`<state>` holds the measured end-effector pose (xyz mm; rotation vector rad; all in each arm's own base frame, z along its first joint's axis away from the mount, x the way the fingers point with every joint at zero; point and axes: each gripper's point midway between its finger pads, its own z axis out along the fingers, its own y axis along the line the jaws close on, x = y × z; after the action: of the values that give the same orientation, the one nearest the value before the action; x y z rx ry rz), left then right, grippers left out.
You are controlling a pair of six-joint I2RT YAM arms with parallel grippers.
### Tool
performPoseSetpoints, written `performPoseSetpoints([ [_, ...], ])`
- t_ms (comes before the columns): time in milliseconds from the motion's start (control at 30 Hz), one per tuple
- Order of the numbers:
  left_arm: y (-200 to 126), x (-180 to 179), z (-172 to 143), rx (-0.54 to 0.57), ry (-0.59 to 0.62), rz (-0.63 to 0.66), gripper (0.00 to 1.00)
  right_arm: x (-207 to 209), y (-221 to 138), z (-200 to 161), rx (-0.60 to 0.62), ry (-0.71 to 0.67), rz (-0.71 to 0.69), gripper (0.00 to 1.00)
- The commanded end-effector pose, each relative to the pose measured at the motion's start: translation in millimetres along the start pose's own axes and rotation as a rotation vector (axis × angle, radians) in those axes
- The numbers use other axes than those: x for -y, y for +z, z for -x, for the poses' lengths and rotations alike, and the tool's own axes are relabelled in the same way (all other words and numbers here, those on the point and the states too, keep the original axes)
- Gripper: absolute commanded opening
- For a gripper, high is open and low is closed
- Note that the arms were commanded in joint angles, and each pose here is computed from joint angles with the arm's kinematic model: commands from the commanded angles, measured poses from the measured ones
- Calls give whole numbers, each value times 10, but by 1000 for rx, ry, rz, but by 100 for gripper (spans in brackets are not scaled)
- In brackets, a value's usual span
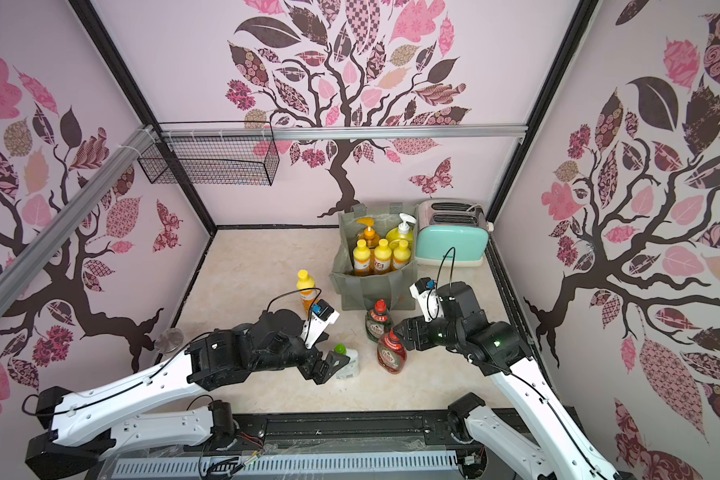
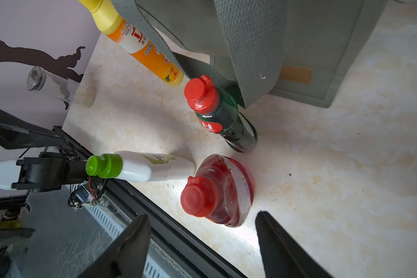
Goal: Pack dish soap into the shopping bag
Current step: Pick up the bottle of dish soap at the center of the board.
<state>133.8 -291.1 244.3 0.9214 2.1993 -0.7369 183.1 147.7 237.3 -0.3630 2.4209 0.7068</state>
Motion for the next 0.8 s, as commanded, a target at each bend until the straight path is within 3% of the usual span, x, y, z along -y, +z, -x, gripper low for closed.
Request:
performPoseSetpoints([
  [0,3,-109,-96,-23,18,54,91,25,32,-58,-17,-7,-6,75],
  [333,324,-246,-261,-62,4,120,76,4,51,-18,-14,-14,4,75],
  [567,405,-227,-273,-68,6,109,54,23,92,-68,-25,-11,5,75],
  [767,483,-240,-325,-85,5,115,48,15,86,-49,-21,-11,8,75],
])
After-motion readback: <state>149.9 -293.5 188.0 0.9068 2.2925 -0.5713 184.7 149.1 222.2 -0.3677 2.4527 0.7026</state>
